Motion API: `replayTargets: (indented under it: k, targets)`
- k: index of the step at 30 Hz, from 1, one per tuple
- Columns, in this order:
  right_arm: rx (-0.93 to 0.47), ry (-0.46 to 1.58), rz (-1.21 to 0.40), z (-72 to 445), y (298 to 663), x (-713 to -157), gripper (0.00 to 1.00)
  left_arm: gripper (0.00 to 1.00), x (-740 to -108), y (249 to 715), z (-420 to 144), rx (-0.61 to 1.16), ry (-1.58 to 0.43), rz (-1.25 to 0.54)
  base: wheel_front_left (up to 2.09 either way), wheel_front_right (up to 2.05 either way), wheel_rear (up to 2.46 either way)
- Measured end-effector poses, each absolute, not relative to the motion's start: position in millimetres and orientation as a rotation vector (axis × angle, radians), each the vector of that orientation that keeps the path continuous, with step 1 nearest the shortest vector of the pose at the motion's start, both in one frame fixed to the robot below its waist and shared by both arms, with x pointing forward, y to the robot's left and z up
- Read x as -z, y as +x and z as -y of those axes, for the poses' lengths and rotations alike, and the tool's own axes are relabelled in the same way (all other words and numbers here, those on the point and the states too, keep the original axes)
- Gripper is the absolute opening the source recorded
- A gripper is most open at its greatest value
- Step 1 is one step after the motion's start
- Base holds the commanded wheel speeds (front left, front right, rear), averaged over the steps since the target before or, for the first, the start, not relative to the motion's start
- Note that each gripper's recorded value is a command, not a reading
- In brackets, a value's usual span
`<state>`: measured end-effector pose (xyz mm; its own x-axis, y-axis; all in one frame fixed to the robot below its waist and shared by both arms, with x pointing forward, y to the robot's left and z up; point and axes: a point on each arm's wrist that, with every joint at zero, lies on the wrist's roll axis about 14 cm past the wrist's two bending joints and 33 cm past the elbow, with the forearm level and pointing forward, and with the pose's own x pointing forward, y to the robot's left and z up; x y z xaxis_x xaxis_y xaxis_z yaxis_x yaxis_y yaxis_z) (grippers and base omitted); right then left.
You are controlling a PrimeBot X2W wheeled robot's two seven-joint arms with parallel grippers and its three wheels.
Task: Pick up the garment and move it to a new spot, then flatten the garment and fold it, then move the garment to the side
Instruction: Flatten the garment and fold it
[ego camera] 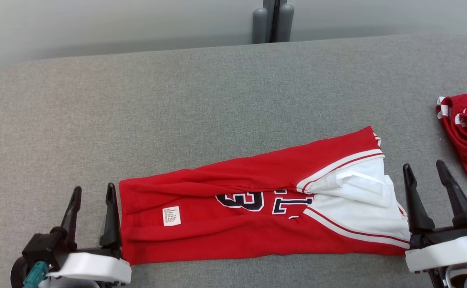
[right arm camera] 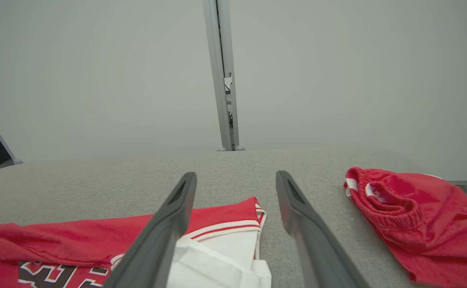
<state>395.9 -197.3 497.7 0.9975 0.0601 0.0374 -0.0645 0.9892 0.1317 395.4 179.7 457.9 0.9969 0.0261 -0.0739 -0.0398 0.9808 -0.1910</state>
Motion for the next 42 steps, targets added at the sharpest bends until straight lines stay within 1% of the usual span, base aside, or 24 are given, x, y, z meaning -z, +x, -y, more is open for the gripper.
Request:
replayTargets:
  k: [3, 11, 19, 22, 24, 27, 30, 31, 37, 42]
  targets:
    - [-0.060, 0.133, 0.019, 197, 391, -494, 1.00, 1.00, -451, 387, -181, -0.032, -0.181, -0.097, 0.00, 0.00, 0.00]
    - [-0.065, 0.139, 0.000, 194, 388, -490, 1.00, 1.00, -450, 382, -186, -0.039, -0.170, -0.103, 0.00, 0.00, 0.00]
    - [-0.066, 0.137, -0.020, 194, 393, -484, 1.00, 1.00, -449, 384, -192, -0.044, -0.163, -0.104, 0.00, 0.00, 0.00]
    - [-0.048, 0.129, -0.044, 202, 399, -478, 1.00, 1.00, -449, 387, -193, -0.047, -0.162, -0.103, 0.00, 0.00, 0.00]
    - [-0.041, 0.116, -0.075, 207, 403, -471, 1.00, 1.00, -449, 388, -193, -0.046, -0.163, -0.105, 0.00, 0.00, 0.00]
    - [-0.059, 0.118, -0.117, 201, 410, -458, 1.00, 1.00, -450, 391, -192, -0.041, -0.164, -0.104, 0.00, 0.00, 0.00]
    - [-0.064, 0.127, -0.211, 198, 411, -432, 1.00, 1.00, -446, 392, -190, -0.039, -0.167, -0.113, 0.00, 0.00, 0.00]
    - [-0.064, 0.137, -0.264, 196, 411, -416, 1.00, 1.00, -446, 395, -189, -0.038, -0.169, -0.114, 0.00, 0.00, 0.00]
    - [-0.080, 0.161, -0.414, 186, 407, -371, 1.00, 1.00, -439, 402, -184, -0.029, -0.177, -0.129, 0.00, 0.00, 0.00]
    - [-0.086, 0.184, -0.446, 181, 407, -359, 1.00, 1.00, -435, 405, -181, -0.024, -0.179, -0.138, 0.00, 0.00, 0.00]
